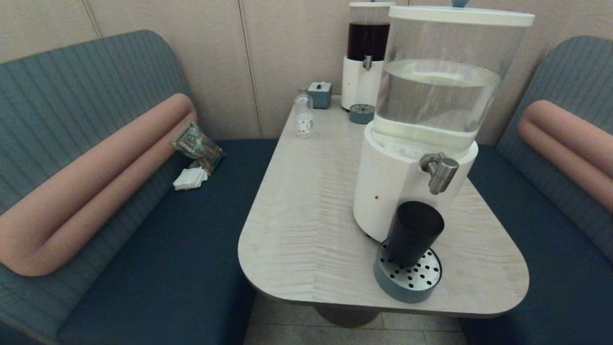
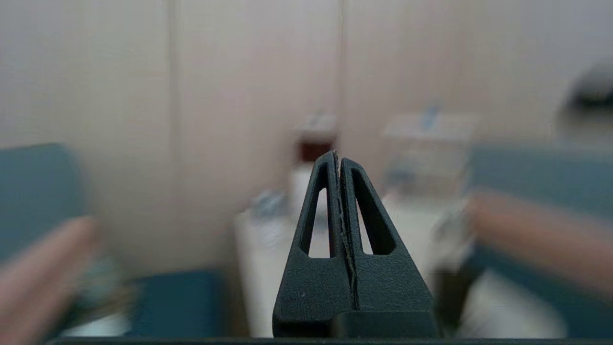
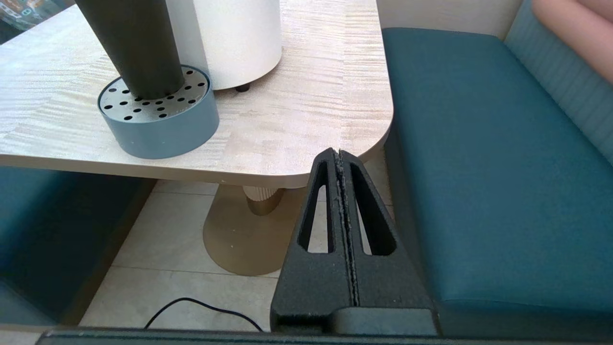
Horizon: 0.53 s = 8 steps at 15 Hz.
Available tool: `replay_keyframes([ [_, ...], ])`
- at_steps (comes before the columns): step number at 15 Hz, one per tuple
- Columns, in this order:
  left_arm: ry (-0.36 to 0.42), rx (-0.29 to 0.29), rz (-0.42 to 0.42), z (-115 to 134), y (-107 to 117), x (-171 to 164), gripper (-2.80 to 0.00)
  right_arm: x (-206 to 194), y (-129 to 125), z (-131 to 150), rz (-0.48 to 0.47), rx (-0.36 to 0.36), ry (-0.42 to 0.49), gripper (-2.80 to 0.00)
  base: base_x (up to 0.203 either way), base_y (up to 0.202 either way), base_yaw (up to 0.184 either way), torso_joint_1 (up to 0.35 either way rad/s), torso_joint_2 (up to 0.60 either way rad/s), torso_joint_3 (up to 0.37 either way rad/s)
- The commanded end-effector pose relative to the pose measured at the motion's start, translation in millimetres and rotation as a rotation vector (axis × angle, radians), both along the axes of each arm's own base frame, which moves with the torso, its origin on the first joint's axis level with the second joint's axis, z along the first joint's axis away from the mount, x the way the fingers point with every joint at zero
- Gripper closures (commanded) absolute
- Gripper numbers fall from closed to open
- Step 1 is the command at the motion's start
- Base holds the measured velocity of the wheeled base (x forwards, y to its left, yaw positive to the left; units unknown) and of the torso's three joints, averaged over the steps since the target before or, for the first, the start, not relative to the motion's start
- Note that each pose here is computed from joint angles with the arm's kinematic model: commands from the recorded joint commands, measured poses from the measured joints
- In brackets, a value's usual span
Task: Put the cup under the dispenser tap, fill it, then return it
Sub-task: Turn on the faucet
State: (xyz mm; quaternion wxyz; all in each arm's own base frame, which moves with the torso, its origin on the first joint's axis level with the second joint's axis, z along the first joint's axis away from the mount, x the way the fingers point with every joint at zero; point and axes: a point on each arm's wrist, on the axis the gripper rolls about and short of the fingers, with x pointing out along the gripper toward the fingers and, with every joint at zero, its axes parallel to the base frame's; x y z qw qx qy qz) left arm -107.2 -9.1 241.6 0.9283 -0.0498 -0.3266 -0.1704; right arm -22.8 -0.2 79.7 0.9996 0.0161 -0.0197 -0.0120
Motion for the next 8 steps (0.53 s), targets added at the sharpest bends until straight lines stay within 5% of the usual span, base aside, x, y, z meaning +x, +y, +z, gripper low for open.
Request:
replay_keyframes([
  [1,-0.012,0.108,0.09,-20,0,-3,0.0,1,0,-4,0.0,0.0,0.014,0.0,0.0,0.0,0.0,0.0,0.0,0.0],
  [4,0.109,0.244,0.247,-53,2,27,0.0,1,0,-4,-0.001,0.0,0.014,0.0,0.0,0.0,0.0,0.0,0.0,0.0],
  [8,0.369,0.314,0.35,-120,5,70,0.0,1,0,-4,-0.001,0.0,0.014,0.0,0.0,0.0,0.0,0.0,0.0,0.0],
])
